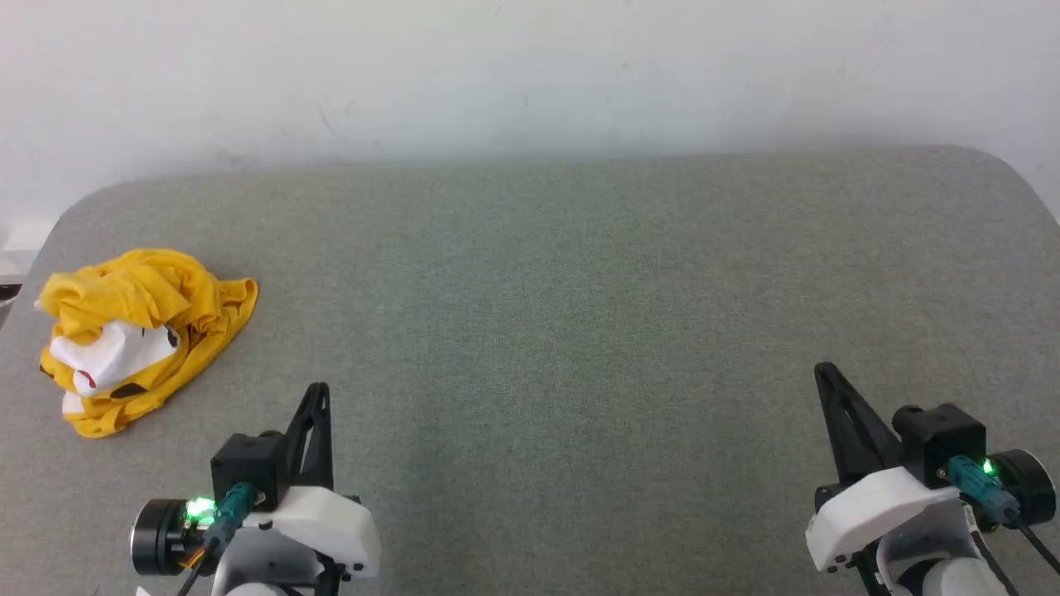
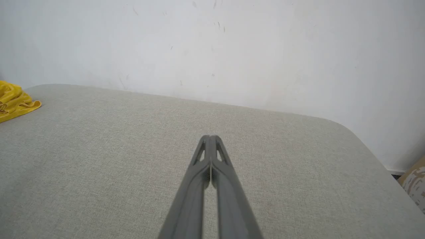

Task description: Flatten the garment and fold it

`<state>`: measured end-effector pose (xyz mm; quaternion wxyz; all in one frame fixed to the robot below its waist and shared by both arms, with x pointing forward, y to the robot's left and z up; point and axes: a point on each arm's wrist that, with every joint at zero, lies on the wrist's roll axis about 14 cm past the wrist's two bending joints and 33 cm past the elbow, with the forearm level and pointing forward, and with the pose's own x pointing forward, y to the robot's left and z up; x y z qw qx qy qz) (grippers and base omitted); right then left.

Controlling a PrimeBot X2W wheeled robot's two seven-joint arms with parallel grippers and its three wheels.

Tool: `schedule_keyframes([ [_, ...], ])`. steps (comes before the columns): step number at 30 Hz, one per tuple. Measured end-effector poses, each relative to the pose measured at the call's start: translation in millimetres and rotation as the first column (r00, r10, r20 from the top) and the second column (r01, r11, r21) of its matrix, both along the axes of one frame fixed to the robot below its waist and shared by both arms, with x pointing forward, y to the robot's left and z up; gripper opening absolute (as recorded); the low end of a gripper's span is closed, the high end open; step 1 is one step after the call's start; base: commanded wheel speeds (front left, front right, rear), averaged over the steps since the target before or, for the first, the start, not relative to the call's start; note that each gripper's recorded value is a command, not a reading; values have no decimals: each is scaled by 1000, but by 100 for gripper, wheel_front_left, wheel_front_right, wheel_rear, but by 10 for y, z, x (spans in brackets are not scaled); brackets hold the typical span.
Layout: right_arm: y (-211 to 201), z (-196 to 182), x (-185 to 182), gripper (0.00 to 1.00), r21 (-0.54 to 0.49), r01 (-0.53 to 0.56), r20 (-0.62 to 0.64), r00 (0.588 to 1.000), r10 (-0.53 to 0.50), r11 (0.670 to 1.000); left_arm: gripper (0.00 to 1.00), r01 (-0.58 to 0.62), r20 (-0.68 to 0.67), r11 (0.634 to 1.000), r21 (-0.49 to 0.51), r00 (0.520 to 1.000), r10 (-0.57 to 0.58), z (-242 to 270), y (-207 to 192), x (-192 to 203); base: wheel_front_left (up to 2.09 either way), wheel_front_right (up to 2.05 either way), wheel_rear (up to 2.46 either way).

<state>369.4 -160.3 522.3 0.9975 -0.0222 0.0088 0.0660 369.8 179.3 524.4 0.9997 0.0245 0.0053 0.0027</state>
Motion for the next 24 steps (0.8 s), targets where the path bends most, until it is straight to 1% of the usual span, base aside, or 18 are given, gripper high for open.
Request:
schedule_keyframes([
  [24, 0, 0, 0, 0, 0, 0, 0, 1000, 0, 1000, 0, 0, 0, 1000, 0, 1000, 0, 0, 0, 0, 0, 0, 0],
])
